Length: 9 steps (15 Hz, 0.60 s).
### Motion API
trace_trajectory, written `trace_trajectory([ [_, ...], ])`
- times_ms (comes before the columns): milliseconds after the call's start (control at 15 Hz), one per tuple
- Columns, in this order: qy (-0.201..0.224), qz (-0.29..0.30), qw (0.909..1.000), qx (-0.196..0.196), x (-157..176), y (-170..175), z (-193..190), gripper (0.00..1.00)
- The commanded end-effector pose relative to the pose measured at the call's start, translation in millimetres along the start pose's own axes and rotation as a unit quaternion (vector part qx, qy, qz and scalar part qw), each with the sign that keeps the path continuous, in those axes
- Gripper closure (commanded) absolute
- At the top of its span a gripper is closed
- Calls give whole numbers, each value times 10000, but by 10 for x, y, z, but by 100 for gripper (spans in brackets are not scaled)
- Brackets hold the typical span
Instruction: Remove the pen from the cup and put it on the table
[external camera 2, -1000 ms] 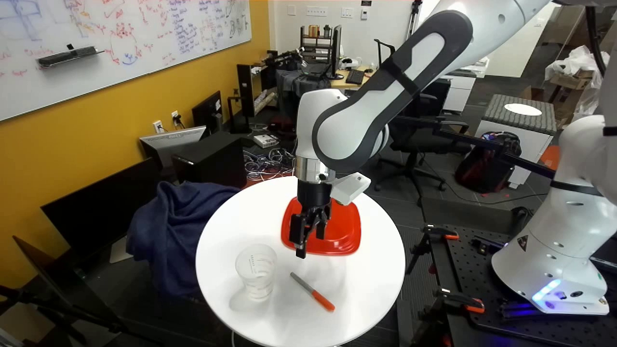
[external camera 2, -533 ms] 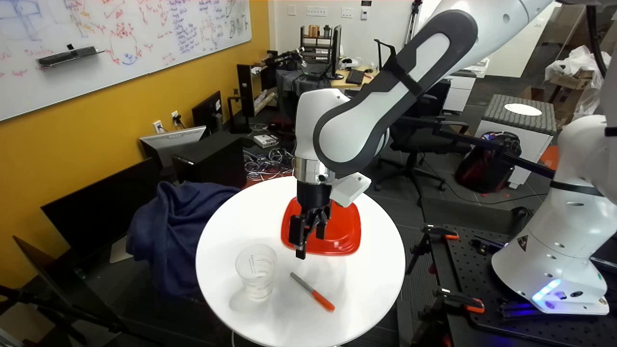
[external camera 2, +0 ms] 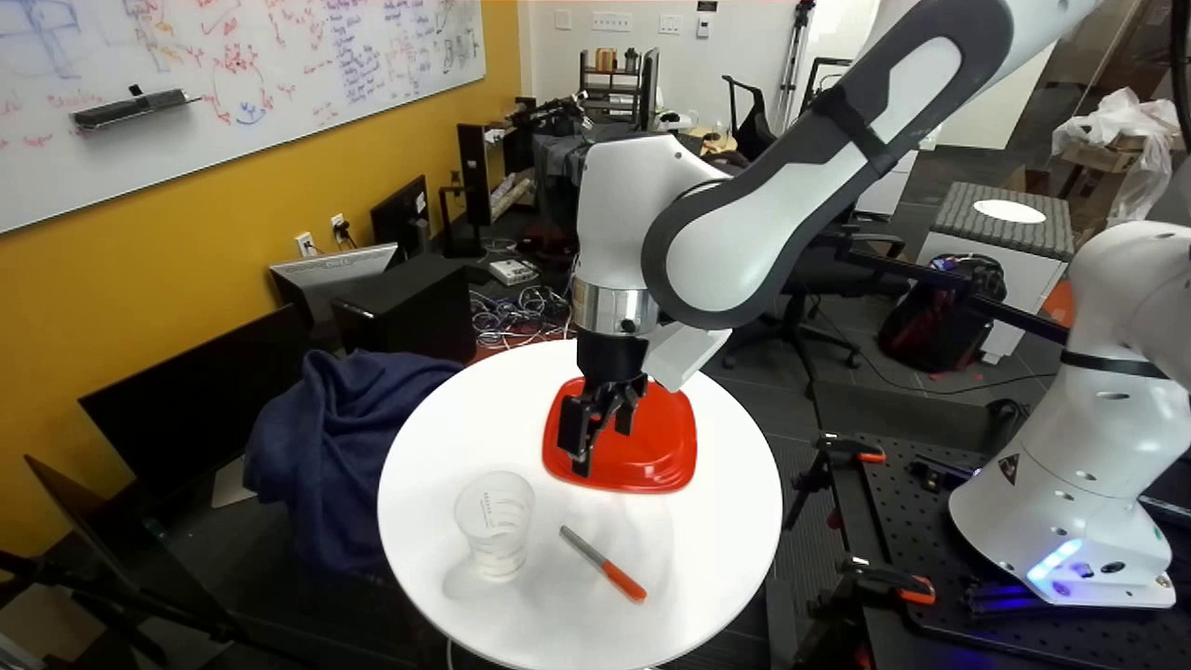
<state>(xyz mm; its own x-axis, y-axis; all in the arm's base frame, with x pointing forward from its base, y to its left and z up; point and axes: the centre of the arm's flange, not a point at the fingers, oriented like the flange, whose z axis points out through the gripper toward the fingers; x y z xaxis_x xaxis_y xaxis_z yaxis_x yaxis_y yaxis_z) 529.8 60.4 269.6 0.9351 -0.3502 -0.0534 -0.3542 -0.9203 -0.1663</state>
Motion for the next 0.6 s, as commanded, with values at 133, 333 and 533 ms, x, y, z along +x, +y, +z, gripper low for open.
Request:
trace_trajectory([
  [133, 385, 137, 9986, -323, -135, 30, -382, 0],
  [333, 538, 134, 9978, -360, -85, 61, -492, 0],
  [533, 485, 56, 9984, -286, -3, 47, -421, 0],
])
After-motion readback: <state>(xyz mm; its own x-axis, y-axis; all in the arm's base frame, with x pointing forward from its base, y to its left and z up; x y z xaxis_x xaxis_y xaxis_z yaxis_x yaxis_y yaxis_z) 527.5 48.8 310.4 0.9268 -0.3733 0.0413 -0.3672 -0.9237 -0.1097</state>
